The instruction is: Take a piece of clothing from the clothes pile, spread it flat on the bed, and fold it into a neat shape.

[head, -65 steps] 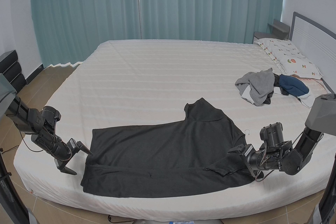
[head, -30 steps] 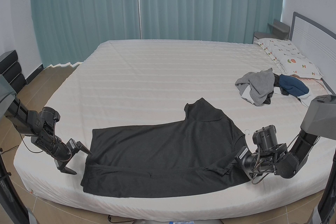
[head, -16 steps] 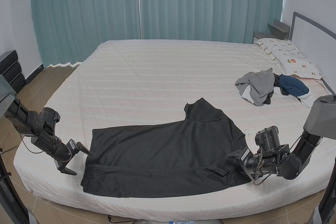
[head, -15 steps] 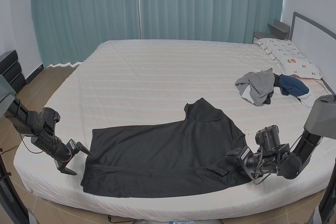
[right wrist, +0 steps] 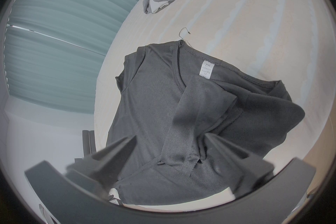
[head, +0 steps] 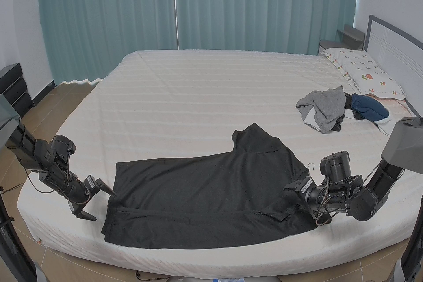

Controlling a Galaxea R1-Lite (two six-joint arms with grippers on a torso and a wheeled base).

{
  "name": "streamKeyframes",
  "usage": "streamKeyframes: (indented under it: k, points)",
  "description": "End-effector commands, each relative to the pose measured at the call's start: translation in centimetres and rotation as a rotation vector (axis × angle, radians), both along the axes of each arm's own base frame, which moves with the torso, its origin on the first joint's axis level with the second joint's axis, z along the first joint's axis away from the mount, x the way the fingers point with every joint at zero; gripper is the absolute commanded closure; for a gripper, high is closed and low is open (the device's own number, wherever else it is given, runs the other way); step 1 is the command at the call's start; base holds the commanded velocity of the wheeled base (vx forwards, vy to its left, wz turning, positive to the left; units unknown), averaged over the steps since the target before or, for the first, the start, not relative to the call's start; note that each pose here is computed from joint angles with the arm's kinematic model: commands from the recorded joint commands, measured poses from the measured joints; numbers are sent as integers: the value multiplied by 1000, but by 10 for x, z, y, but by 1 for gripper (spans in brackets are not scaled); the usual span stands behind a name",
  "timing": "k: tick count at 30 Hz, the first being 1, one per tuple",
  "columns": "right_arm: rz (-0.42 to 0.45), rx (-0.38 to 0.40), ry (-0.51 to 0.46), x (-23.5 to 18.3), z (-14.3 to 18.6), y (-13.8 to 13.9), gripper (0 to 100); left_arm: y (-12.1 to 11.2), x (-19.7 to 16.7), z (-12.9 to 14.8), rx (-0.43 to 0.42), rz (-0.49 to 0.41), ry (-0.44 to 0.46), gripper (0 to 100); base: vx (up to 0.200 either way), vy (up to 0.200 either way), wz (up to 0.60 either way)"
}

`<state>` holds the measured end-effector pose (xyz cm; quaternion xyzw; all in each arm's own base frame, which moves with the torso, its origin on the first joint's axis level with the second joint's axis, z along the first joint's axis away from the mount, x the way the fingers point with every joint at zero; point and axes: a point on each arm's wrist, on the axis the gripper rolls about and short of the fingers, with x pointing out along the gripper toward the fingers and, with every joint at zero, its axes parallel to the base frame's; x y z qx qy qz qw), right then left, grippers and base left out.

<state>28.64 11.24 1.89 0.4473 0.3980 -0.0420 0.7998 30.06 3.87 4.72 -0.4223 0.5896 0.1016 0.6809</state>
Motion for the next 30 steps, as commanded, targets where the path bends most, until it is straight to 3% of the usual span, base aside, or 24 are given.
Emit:
streamKeyframes:
  k: [1, 21, 22, 30]
  points:
    - [1, -2, 2, 1, 0, 0, 100, 0, 0, 0, 1, -1, -3, 0, 0, 0, 0]
    - [7, -27, 61, -9, -14, -3, 100, 0, 0, 0, 0, 0, 0, 0, 0, 0, 0]
    - [7, -28, 64, -8, -16, -3, 0, 0, 0, 0, 0, 0, -1, 0, 0, 0, 0]
    - [1, -9, 38, -2, -20, -1, 0, 0, 0, 0, 0, 0, -1, 0, 0, 0, 0]
